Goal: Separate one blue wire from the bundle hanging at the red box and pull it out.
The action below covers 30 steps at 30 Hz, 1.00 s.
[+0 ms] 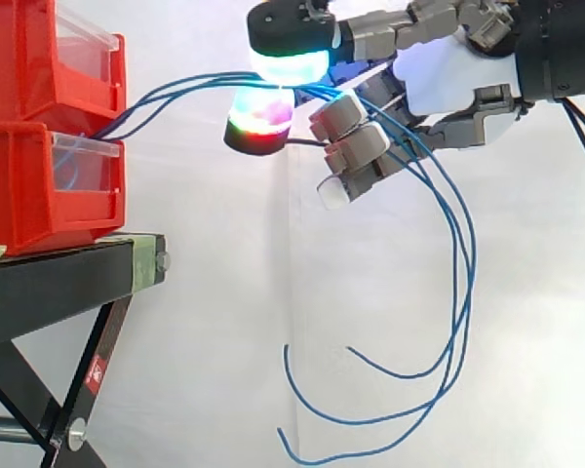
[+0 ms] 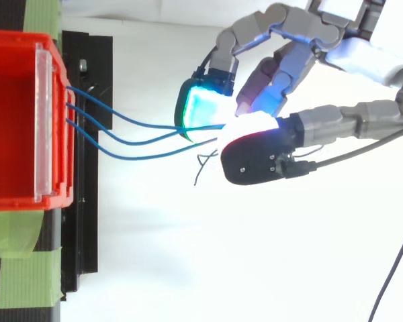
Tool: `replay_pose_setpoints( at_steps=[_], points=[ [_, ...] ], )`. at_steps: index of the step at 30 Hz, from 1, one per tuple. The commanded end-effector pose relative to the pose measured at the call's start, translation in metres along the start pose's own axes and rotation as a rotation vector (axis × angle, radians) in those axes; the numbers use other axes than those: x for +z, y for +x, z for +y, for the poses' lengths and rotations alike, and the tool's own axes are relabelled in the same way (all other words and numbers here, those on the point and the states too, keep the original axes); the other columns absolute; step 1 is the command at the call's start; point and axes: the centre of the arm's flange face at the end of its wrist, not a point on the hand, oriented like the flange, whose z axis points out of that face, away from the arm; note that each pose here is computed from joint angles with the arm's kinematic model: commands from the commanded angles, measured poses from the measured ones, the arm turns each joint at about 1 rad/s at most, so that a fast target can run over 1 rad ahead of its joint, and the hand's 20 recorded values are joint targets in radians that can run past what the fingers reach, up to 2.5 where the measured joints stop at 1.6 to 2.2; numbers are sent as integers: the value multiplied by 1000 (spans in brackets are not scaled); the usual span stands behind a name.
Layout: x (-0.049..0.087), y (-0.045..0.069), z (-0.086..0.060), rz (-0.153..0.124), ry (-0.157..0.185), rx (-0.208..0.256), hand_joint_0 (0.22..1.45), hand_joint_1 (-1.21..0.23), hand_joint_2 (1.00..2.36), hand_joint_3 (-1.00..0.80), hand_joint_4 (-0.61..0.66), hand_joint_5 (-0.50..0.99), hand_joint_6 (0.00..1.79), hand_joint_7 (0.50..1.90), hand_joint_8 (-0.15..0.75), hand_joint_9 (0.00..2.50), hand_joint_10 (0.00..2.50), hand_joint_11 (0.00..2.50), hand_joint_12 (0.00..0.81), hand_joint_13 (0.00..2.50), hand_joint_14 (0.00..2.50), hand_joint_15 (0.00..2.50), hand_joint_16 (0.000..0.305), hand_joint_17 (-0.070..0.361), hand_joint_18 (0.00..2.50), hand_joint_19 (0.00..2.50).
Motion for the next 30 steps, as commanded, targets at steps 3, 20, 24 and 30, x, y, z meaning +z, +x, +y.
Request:
replay_pose_setpoints(
  at_steps=[3, 20, 24, 30],
  points=[
    [0, 0, 0, 1, 0, 0, 627, -909, 1010, -374, 216, -207, 901, 830, 356, 1280, 16, 1375, 427, 1278, 12, 1545, 47, 106, 861, 532],
    [0, 0, 1, 0, -1, 0, 553, -635, 1007, -428, 213, -184, 878, 839, 376, 1364, 18, 1372, 439, 1311, 11, 1493, 48, 108, 872, 559],
    [0, 0, 0, 1, 0, 0, 570, -625, 1009, -407, 205, -179, 875, 850, 371, 1384, 19, 1373, 422, 1317, 11, 1501, 47, 106, 876, 563],
    [0, 0, 0, 0, -1, 0, 605, -686, 1013, -348, 178, -177, 883, 865, 366, 1390, 19, 1398, 411, 1338, 12, 1508, 46, 103, 886, 560]
  ],
)
